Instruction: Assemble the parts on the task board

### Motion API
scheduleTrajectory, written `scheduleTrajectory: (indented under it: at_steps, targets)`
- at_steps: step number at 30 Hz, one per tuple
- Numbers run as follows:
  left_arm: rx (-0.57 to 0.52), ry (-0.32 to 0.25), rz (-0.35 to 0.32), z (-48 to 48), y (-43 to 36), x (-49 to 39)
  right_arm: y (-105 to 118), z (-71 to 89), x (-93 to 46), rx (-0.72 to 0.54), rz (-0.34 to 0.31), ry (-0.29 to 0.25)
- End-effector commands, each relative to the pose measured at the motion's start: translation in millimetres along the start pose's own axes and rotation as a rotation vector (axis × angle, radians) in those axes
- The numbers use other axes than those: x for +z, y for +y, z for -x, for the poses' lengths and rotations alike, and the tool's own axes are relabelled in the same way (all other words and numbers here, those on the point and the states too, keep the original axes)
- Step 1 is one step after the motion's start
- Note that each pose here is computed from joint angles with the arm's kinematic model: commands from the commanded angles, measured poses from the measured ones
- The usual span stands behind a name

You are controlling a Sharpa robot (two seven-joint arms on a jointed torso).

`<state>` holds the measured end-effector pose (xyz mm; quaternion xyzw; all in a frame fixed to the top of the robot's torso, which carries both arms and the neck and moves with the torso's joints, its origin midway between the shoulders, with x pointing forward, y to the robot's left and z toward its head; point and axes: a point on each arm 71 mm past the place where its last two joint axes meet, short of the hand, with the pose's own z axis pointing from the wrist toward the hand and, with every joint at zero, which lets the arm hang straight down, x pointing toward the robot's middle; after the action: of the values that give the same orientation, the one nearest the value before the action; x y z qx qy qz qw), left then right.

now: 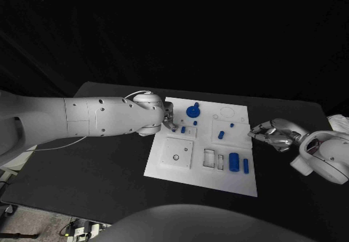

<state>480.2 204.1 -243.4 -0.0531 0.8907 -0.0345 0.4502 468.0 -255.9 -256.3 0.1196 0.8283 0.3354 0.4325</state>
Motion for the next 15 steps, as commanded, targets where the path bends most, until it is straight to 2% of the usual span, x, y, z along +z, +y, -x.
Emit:
scheduleTrajectory:
  at_steps: [1,15]
  targets:
    - [0.003,0.025,0.033,-2.2,1.1,-0.3,0.0,-1.3,0.2,0.0,0.003,0.011]
    - [0.002,0.024,0.032,-1.2,1.6,2.1,-0.6,-1.4,0.1,0.0,0.001,0.012]
